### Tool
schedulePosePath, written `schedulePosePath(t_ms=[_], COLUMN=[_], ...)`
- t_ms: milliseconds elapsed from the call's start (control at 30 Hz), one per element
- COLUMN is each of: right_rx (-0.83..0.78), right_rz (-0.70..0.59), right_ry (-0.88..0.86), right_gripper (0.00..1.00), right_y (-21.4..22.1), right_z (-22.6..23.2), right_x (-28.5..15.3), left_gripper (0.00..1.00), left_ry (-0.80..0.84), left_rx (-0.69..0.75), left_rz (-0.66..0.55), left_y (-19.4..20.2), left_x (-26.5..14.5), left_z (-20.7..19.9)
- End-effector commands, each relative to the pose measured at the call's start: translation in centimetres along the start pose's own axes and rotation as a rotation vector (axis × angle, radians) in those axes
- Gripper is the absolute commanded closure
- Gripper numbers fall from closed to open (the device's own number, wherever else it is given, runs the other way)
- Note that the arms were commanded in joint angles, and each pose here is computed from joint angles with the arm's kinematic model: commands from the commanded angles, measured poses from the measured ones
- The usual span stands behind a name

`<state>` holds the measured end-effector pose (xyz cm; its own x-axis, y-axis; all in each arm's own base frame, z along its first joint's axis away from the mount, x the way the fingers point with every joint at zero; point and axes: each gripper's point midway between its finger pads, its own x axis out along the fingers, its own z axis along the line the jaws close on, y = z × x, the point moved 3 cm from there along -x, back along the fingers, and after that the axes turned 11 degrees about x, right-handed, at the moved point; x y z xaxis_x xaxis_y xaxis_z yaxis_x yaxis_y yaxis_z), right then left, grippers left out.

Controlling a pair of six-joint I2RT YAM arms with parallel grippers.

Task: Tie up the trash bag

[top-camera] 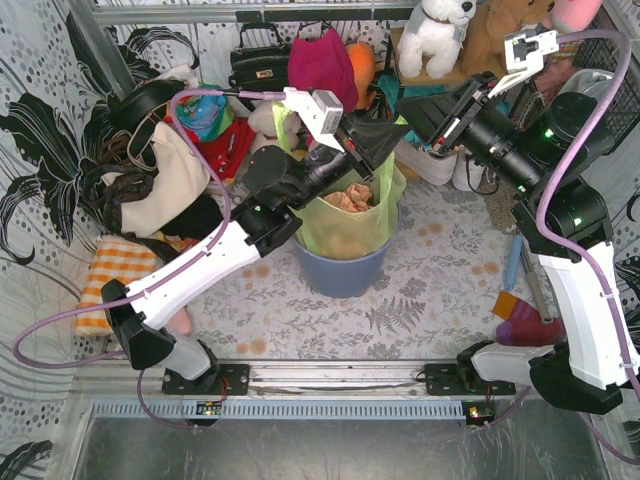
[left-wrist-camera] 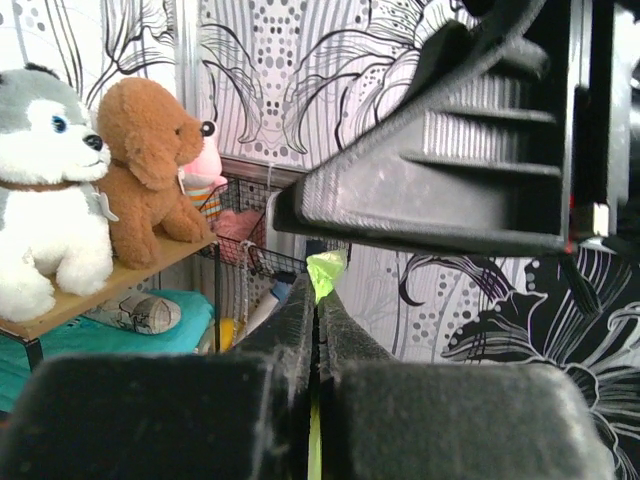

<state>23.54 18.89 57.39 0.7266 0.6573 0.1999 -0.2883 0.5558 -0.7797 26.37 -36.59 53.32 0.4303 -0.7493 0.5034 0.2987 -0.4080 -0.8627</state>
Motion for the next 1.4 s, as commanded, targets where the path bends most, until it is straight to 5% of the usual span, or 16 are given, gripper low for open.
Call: schedulePosePath(t_ms=[0,400,667,1200,1367], right_rx=[-0.067,-0.249,-0.200,-0.129,-0.101], right_rz=[-0.009,0.150,0.232,0.343,0.361], right_ry=[-0.092,-0.410,-0.657,-0.865,-0.883], right_gripper=[0.72,0.43,0.29,0.26,0.37], right_y=[-1.0,1.3,3.1,6.2,6.7], right_z=[1.7,4.1,5.5,5.5,5.7], right_x=[0.3,3.1,5.1,8.9,10.3], left_gripper=[0.96,0.96,0.96,0.95,0.95], left_ry=[0.072,0.222,0.257,0.295,0.301], left_rx=[0.048,0.047,0.043,0.020,0.018], left_rz=[-0.036,-0.051,-0.063,-0.077,-0.085], left_y=[-2.0,-1.1,-1.5,-1.9,-2.3], left_x=[-1.2,-3.7,-4.2,-4.4,-4.5], left_z=[-1.0,-3.5,-4.0,-4.7,-4.8])
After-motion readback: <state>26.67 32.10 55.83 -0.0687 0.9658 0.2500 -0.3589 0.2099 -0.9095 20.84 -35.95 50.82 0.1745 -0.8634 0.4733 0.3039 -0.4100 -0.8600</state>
